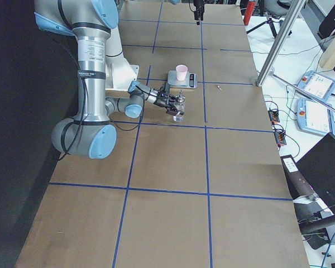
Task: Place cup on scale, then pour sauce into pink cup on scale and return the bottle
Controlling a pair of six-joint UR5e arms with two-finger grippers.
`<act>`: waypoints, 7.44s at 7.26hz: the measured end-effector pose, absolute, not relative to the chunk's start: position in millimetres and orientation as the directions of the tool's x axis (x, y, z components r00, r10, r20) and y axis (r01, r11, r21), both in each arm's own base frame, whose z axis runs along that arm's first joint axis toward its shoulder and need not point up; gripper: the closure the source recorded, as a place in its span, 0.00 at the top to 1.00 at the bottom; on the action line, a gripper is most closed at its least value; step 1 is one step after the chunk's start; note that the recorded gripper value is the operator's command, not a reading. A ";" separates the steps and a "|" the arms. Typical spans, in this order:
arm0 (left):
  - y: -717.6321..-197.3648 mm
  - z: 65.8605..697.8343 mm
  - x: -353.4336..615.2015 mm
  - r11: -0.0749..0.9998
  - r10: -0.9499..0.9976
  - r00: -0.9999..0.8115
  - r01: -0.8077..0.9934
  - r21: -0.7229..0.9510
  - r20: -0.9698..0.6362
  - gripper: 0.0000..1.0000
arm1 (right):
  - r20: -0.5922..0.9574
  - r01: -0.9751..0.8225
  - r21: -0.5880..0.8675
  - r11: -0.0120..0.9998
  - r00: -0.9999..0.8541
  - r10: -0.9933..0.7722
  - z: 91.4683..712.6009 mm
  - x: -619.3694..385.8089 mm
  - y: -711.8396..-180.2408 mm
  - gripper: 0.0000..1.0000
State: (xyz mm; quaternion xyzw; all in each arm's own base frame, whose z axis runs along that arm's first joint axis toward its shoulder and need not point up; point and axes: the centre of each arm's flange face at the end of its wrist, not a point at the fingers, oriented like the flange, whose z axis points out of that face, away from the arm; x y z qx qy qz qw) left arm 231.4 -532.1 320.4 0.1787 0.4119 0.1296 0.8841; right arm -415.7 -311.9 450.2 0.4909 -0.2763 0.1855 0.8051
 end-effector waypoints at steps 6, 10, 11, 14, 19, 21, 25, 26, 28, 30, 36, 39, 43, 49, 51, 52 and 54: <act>-530.1 310.2 230.3 0.905 0.364 0.621 -0.061 0.421 -0.694 0.80 | 0.630 -0.567 0.663 0.489 0.775 0.044 457.8 -417.2 -325.7 0.00; -529.1 306.2 230.6 0.907 0.357 0.619 -0.051 0.418 -0.700 0.80 | 0.629 -0.563 0.660 0.497 0.776 0.044 461.6 -419.3 -326.1 0.99; -529.1 305.9 230.6 0.907 0.357 0.619 -0.051 0.418 -0.700 0.80 | 0.643 -0.578 0.649 0.494 0.764 0.048 464.5 -419.9 -326.1 1.00; -529.0 304.8 230.5 0.906 0.359 0.618 -0.051 0.420 -0.700 0.80 | 0.717 -0.649 0.599 0.468 0.696 0.047 505.7 -422.9 -327.7 1.00; -527.1 300.2 228.8 0.903 0.362 0.615 -0.047 0.426 -0.700 0.80 | 0.745 -0.678 0.597 0.430 0.667 0.018 482.7 -413.5 -323.6 1.00; -526.5 298.1 226.0 0.902 0.363 0.615 -0.042 0.430 -0.701 0.80 | 0.735 -0.666 0.615 0.422 0.678 -0.002 483.7 -414.8 -303.6 1.00; -528.4 298.2 214.7 0.902 0.351 0.621 -0.026 0.430 -0.700 0.80 | 0.718 -0.613 0.636 0.469 0.693 -0.068 487.2 -392.6 -253.9 1.00; -528.4 299.3 214.4 0.903 0.350 0.622 -0.026 0.429 -0.700 0.80 | 0.707 -0.582 0.641 0.500 0.702 -0.088 492.1 -374.6 -240.8 1.00; -529.7 305.7 214.8 0.904 0.351 0.626 -0.034 0.425 -0.696 0.80 | 0.678 -0.510 0.641 0.574 0.726 -0.111 509.8 -341.7 -229.2 1.00; -535.1 317.6 217.2 0.900 0.371 0.633 -0.064 0.432 -0.679 0.80 | 0.663 -0.454 0.619 0.641 0.740 -0.116 523.3 -308.6 -231.9 1.00; -580.7 399.9 133.0 0.887 0.429 0.623 -0.153 0.436 -0.654 0.80 | 0.588 -0.201 0.542 0.816 0.784 -0.198 545.5 -174.7 -348.9 1.00; -590.6 457.9 71.3 0.906 0.388 0.651 -0.139 0.399 -0.653 1.00 | 0.579 -0.044 0.445 0.894 0.777 -0.249 546.3 -95.9 -437.8 1.00; -536.0 590.9 -25.5 0.949 0.291 0.705 -0.127 0.288 -0.646 1.00 | 0.649 0.097 0.236 0.967 0.725 -0.231 592.7 2.3 -476.4 1.00; -514.9 628.0 -33.8 0.960 0.263 0.728 -0.133 0.246 -0.633 1.00 | 0.668 0.115 0.212 0.970 0.708 -0.230 586.5 -3.9 -480.5 1.00; -510.5 634.6 -33.7 0.963 0.254 0.726 -0.130 0.234 -0.640 1.00 | 0.678 0.122 0.138 0.983 0.712 -0.184 545.3 -15.3 -518.5 1.00; -506.2 643.8 -34.5 0.968 0.240 0.726 -0.128 0.216 -0.644 1.00 | 0.679 0.128 0.100 0.987 0.716 -0.161 524.7 -20.5 -533.9 1.00; -502.7 654.6 -49.2 0.977 0.196 0.728 -0.093 0.190 -0.657 1.00 | 0.681 0.140 0.065 0.988 0.718 -0.147 519.7 -27.3 -537.0 1.00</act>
